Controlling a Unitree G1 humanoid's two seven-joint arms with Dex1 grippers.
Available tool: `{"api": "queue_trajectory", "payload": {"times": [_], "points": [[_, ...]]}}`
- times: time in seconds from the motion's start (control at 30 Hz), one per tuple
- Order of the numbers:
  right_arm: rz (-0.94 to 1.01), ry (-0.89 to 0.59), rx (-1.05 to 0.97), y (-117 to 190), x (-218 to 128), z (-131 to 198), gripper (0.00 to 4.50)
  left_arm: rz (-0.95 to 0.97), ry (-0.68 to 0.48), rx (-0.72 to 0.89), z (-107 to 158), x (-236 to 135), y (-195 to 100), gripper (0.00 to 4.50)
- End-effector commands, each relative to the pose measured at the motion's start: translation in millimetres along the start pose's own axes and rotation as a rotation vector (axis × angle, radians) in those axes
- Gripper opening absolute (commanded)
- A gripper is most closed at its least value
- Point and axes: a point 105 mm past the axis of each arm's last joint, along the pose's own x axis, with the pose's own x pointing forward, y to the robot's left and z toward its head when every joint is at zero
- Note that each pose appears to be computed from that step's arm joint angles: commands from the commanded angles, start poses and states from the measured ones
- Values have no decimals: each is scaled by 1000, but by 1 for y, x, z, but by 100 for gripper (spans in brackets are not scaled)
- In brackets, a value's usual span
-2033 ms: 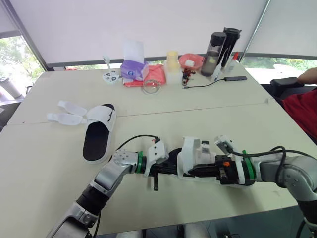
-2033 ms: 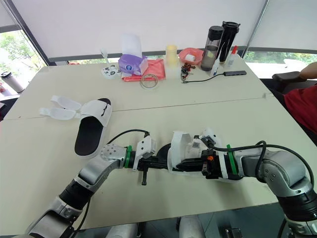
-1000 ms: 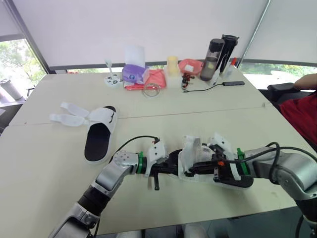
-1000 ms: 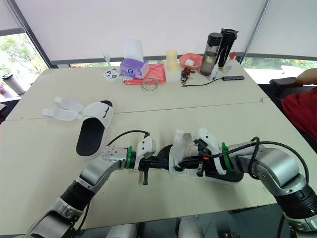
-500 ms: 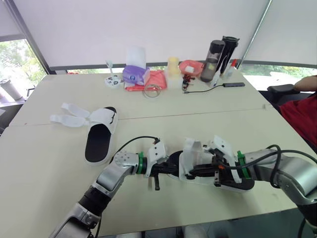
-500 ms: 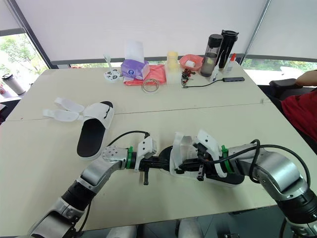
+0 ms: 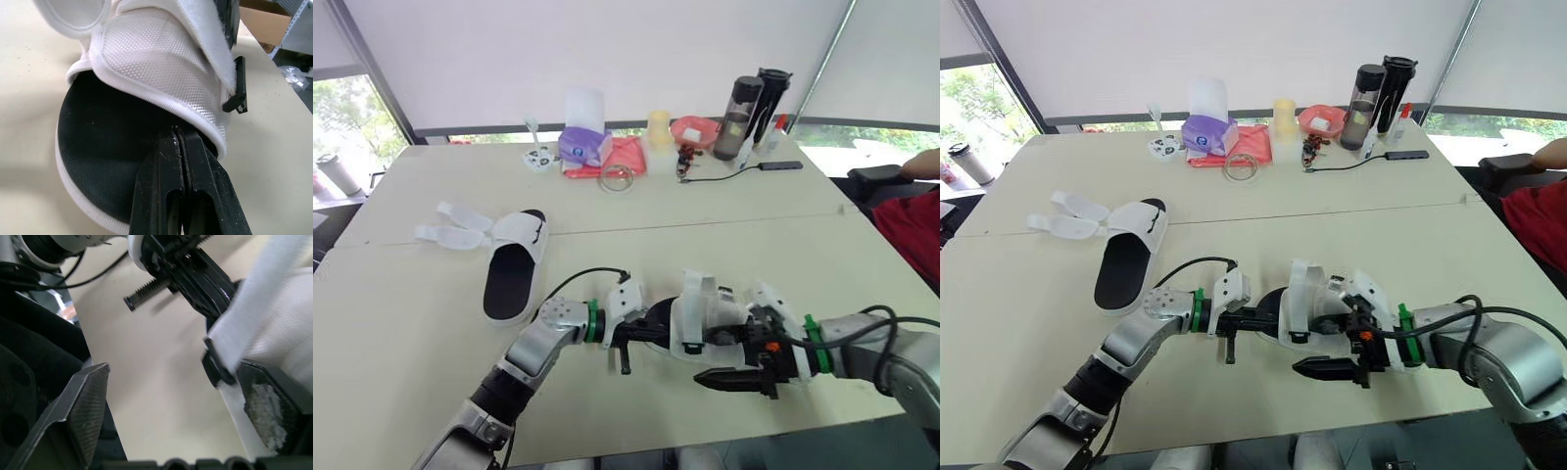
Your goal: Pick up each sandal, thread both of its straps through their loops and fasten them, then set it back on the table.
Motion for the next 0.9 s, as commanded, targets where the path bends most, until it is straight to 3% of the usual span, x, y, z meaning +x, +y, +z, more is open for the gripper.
{"api": "queue_trajectory", "payload": {"times": [0.03,0.17,0.43,0.9], "points": [[-73,-49,58,-6,-13,0,442,34,50,-28,-13,-6,5,0],[-22,-188,156,9,-24,13,442,11,42,-44,-12,-5,2,0],[78,-146,267,50,-11,-8,442,-58,17,-92,-7,-4,-7,0],[-146,-203,247,23,20,-20,442,-79,28,-102,-7,-4,-9,0]]}}
